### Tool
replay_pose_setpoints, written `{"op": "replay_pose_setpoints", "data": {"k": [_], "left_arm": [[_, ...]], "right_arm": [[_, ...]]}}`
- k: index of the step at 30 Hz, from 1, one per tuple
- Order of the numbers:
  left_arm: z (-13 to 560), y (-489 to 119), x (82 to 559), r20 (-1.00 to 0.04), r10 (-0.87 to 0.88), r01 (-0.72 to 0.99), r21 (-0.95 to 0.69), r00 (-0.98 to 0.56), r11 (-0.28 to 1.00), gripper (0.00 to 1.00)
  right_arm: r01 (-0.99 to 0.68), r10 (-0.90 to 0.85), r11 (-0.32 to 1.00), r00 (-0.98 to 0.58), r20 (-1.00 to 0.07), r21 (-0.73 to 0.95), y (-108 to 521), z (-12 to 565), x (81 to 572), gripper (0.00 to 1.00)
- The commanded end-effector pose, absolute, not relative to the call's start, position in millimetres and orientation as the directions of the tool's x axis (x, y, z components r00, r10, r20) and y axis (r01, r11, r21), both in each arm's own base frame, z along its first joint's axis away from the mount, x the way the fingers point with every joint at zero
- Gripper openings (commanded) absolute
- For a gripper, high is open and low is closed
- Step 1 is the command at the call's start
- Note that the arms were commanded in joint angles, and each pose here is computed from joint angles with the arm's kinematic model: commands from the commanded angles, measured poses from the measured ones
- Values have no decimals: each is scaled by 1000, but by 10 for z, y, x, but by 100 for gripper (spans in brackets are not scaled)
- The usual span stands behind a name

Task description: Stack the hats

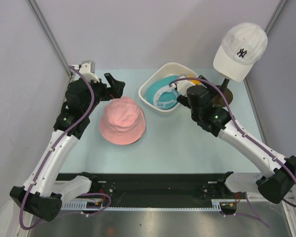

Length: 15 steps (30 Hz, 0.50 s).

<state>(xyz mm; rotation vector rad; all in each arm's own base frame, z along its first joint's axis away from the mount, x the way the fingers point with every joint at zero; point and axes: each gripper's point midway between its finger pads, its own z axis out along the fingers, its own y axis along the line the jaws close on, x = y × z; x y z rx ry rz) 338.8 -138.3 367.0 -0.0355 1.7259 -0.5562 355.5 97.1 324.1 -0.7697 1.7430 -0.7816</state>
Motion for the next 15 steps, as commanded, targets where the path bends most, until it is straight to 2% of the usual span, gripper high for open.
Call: {"op": "replay_pose_setpoints", "data": {"k": [1, 5, 6, 8, 11, 15], "left_arm": [[3655, -1217, 3316, -918, -327, 214, -373, -223, 903, 100], [3523, -1147, 3219, -910, -331, 178, -379, -249, 908, 100], [3447, -1129, 3194, -907, -331, 166, -380, -261, 910, 100], [3396, -1064, 3126, -904, -337, 138, -381, -263, 914, 100], [3231, -962, 3028, -898, -333, 87, -370, -287, 925, 100], [3154, -875, 2913, -897, -330, 57, -361, -294, 931, 100]], "right_arm": [[-245, -650, 759, -237, -722, -603, 1506, 2945, 3227, 99], [-362, -509, 837, -234, -829, -411, 2049, 2772, 3015, 100], [-410, -427, 860, -253, -868, -304, 2226, 2741, 2959, 100], [-479, -358, 855, -267, -894, -199, 2425, 2718, 2899, 100], [-514, -254, 855, -296, -921, -71, 2593, 2784, 2908, 100], [-473, -140, 879, -367, -920, 55, 2518, 2865, 3086, 100]]}}
